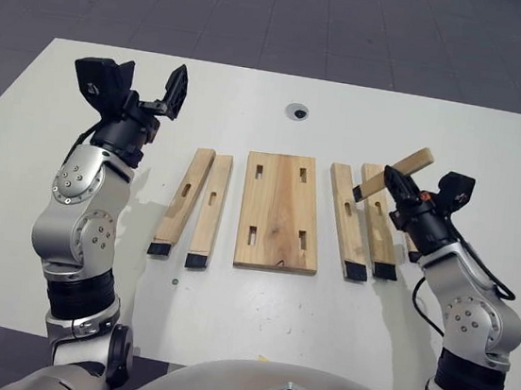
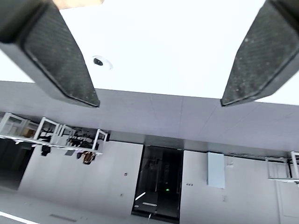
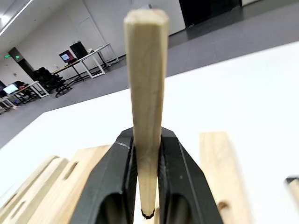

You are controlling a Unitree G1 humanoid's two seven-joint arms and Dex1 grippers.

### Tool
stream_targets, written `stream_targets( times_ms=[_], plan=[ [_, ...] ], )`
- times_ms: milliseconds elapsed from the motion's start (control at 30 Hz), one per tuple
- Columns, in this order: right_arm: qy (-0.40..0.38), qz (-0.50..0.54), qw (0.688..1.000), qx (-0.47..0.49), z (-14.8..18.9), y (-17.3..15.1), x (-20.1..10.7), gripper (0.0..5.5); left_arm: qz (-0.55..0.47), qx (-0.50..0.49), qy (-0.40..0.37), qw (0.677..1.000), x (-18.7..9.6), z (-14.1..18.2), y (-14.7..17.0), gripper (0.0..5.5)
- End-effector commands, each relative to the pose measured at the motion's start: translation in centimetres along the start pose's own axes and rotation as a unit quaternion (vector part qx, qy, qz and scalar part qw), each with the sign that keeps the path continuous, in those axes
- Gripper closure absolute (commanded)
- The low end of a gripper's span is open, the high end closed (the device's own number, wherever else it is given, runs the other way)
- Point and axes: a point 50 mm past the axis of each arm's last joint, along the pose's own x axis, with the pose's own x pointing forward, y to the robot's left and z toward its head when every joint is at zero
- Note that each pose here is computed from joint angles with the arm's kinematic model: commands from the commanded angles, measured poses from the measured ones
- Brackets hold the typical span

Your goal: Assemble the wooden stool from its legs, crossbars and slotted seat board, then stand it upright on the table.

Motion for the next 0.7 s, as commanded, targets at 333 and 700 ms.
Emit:
stream_targets(
  times_ms=[333,700],
  plan=[
    [0.028,-0.048,0.996,-0.075,-1.2,-0.2,-0.1,5.07,-0.006,0.031,0.026,0.999,0.1,-1.5,-0.3,0.10],
    [0.072,-0.078,0.990,-0.096,-2.6,-0.6,0.3,5.07,-0.026,0.041,0.032,0.998,0.0,-2.0,-1.0,0.10]
  ],
)
